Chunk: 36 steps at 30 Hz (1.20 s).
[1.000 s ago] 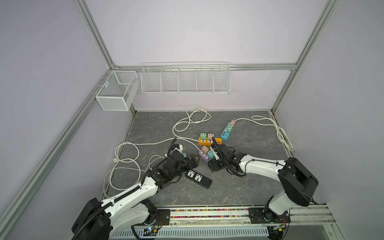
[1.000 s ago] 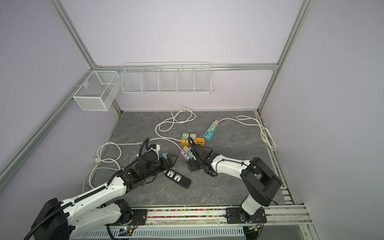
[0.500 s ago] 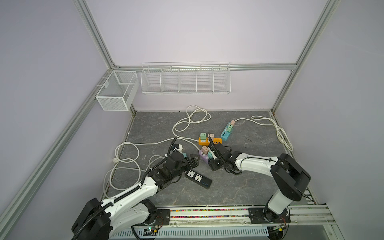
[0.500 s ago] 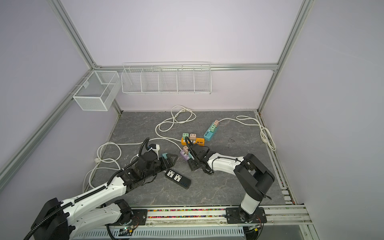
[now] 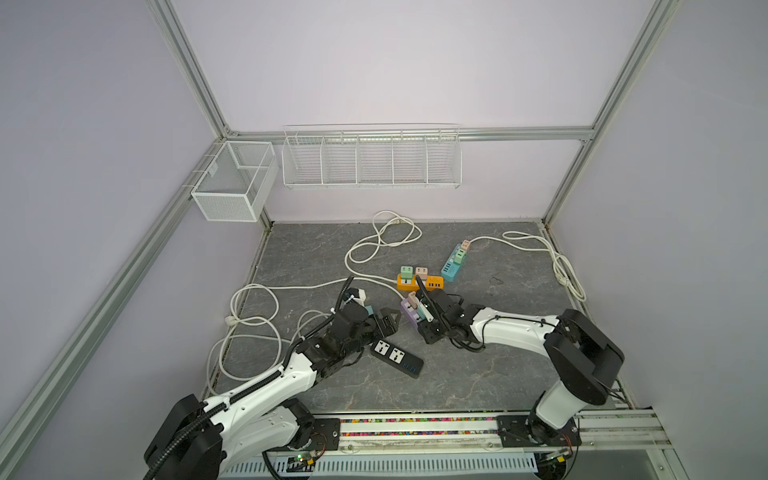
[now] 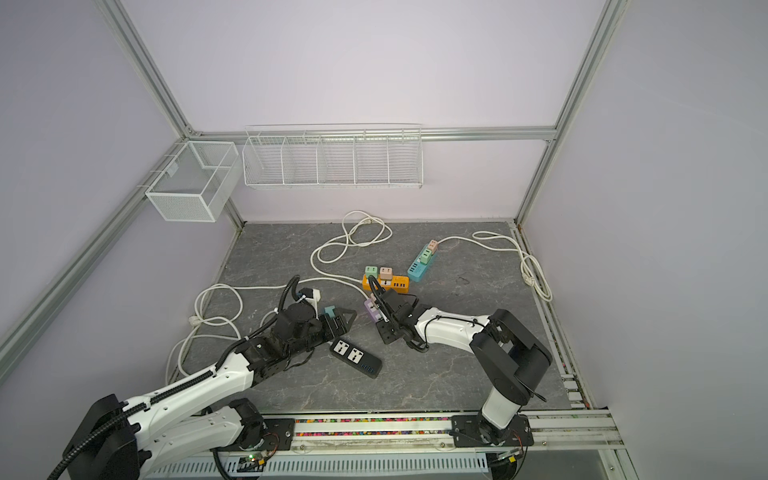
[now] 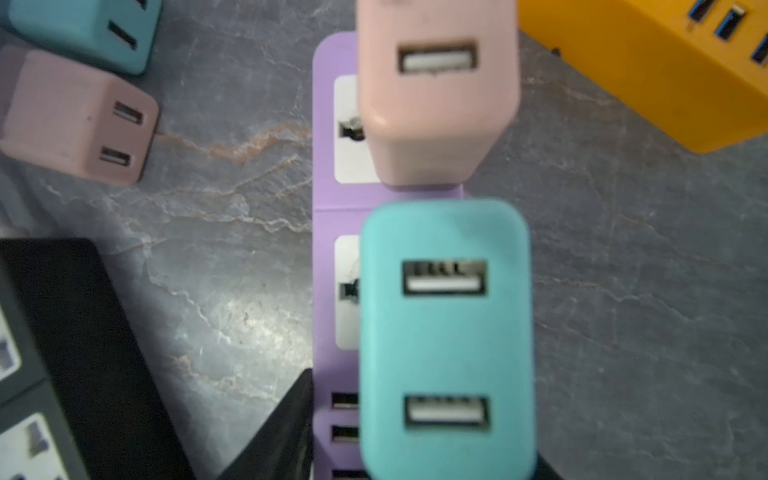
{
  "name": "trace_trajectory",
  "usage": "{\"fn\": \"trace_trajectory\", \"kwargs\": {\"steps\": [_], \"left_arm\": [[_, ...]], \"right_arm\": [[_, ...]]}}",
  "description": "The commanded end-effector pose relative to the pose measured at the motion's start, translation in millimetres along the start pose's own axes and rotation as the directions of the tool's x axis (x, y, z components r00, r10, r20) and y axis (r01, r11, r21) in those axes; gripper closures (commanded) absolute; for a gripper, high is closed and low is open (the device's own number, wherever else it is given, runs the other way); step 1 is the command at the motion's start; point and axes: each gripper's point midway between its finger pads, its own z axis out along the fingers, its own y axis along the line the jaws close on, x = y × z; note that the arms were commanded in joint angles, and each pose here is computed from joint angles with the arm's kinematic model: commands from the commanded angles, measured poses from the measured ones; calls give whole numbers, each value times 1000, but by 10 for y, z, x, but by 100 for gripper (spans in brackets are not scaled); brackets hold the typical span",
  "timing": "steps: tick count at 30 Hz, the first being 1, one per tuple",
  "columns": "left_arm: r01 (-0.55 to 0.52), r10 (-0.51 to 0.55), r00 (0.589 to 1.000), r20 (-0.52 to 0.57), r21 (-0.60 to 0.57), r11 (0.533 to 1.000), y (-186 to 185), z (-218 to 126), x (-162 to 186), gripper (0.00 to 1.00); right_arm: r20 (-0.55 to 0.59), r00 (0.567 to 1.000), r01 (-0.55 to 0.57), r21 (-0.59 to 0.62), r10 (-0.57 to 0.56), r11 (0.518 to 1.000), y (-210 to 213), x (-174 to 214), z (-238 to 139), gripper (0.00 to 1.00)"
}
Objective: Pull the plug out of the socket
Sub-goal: 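Move the right gripper over the pink plug on the purple strip, then close the right gripper on the pink plug while the left grips the purple strip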
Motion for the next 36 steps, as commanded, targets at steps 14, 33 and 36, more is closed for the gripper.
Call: {"fn": "trace_trajectory", "kwargs": {"steps": [14,33,36], "left_arm": [[21,-16,994,-106,45,999,-73,162,322,13],[-55,55,995,-85,3,998,-92,308,227,28],[-88,87,994,-66,-15,996,-101,348,164,29]], "right_arm": [[-73,996,-54,43,57,998,138,715,-235,50],[61,996,-59,13,58,998,164,241,-966,16],[83,994,-79,32,76,996,103,75,-1087,14]]}}
